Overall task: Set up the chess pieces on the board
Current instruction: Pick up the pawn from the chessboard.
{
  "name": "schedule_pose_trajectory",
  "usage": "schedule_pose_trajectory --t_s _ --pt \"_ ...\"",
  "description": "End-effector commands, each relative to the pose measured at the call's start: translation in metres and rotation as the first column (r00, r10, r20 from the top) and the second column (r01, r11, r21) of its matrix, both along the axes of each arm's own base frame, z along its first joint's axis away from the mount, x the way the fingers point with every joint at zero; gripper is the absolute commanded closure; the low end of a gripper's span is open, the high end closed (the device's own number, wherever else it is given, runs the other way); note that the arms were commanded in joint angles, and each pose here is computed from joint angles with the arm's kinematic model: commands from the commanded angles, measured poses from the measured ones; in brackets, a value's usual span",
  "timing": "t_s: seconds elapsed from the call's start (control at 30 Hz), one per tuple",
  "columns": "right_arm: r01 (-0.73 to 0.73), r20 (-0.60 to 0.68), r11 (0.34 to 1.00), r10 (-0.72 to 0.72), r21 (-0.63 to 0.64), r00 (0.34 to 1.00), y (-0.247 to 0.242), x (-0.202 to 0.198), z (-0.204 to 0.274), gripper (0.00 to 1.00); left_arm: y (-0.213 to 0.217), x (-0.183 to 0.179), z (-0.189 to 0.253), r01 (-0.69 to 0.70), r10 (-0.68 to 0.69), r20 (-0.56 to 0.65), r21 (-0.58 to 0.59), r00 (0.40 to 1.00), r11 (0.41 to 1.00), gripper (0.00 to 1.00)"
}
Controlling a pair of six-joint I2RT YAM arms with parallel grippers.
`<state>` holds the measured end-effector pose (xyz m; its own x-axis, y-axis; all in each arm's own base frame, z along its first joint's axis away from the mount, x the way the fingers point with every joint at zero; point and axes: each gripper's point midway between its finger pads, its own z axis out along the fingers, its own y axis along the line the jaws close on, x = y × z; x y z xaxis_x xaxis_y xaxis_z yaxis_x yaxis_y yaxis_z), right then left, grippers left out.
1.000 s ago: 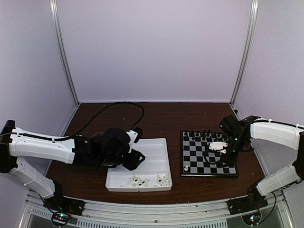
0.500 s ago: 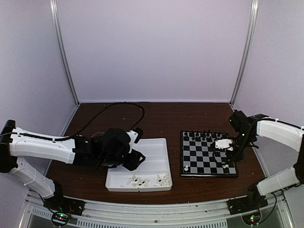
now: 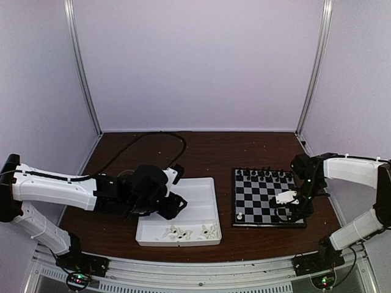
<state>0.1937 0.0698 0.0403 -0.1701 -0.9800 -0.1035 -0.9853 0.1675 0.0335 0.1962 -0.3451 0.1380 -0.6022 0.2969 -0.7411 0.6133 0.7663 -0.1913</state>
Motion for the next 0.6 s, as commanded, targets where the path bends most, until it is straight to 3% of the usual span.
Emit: schedule_pose_trajectory --t_s 0.0,0.57 --pt "0.029 0.002 1.000 -0.028 -0.008 1.000 -0.003 -0.001 -0.005 0.54 -0.008 0.003 0.010 0.006 -0.005 0.014 -0.051 1.000 0.999 0.57" --pt "0.031 -0.010 0.997 -0.032 -0.063 0.999 -0.014 -0.009 -0.016 0.68 -0.011 0.002 0.010 0.016 -0.016 0.011 -0.053 1.000 0.998 0.57"
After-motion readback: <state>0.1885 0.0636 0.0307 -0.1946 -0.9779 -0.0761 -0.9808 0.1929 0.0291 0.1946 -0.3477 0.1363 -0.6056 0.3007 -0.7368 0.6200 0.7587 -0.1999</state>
